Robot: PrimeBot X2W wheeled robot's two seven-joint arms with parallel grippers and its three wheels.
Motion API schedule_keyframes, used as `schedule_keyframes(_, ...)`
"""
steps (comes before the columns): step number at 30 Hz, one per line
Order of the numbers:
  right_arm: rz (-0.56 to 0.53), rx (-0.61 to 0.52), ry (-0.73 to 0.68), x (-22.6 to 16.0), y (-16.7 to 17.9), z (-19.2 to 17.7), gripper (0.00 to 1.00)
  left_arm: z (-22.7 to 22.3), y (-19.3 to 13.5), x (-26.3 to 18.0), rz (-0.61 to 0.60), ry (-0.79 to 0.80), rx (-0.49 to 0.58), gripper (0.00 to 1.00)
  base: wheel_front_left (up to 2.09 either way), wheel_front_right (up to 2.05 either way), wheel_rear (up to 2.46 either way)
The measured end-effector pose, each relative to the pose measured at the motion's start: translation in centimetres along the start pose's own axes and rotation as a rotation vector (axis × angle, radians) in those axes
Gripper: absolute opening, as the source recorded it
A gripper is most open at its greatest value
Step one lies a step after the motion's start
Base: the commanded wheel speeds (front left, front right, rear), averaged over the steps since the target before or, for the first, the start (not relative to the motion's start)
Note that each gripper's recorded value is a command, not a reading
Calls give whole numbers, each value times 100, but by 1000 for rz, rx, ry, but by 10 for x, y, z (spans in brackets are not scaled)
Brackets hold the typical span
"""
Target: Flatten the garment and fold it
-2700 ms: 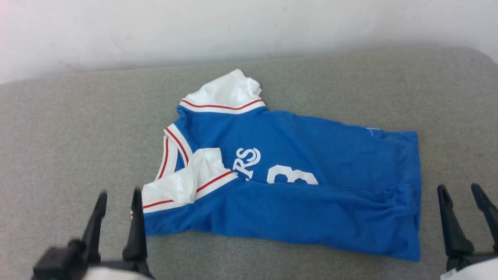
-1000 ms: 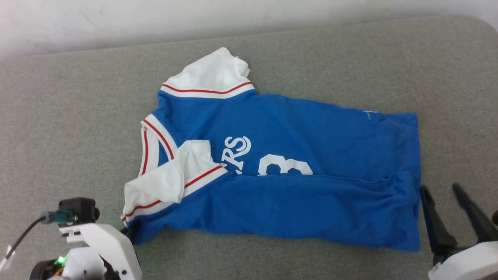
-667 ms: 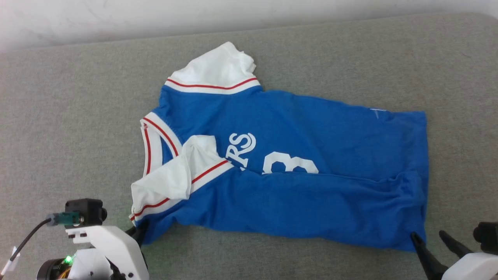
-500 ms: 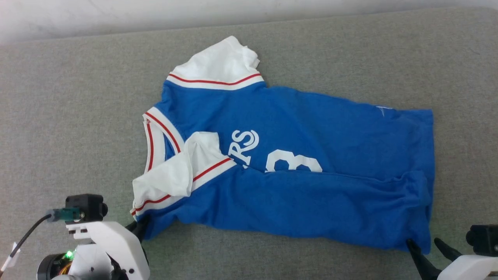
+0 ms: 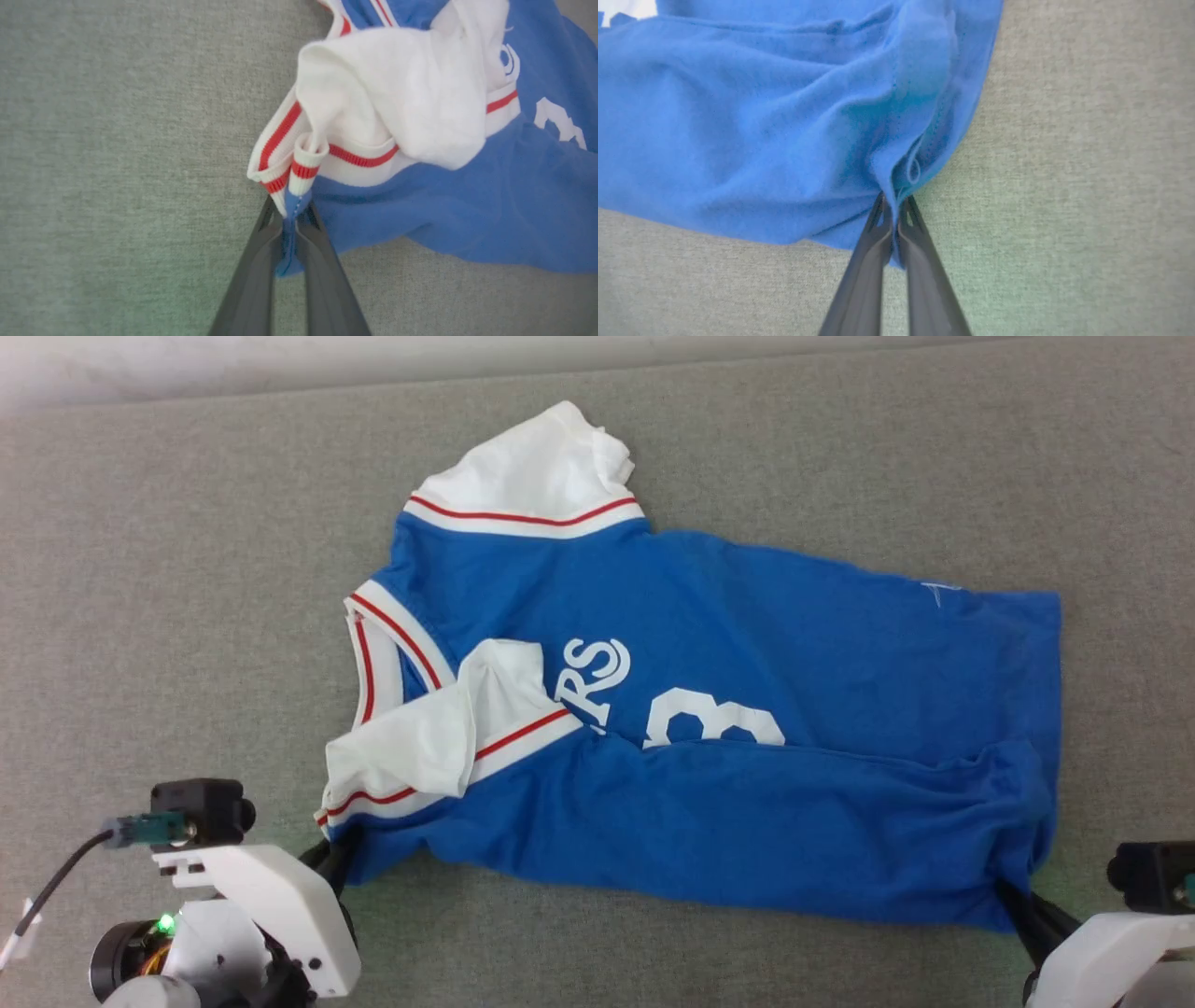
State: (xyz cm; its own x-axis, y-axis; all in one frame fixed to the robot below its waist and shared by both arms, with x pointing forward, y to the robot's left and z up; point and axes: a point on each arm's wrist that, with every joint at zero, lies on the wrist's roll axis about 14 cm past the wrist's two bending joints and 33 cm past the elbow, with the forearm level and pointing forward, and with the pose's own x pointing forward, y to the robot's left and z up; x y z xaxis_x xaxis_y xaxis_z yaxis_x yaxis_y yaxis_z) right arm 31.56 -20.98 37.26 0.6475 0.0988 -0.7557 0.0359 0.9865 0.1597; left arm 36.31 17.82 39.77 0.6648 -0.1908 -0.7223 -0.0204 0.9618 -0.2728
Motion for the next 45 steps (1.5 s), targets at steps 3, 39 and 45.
schedule_keyframes(3, 0, 0, -42, -6, -1, 12, 0, 9, -1, -4, -4, -38, -26, 0, 0, 0, 0)
schedule_keyframes(39, -49, -4, -91, -52, -27, 8, 100, -63, 6, -74, 59, -33, -310, 100, 0, 0, 0)
schedule_keyframes(45, -43, -41, -360, -71, -16, 71, 100, 38, 4, -92, 29, -416, -214, 100, 0, 0, 0)
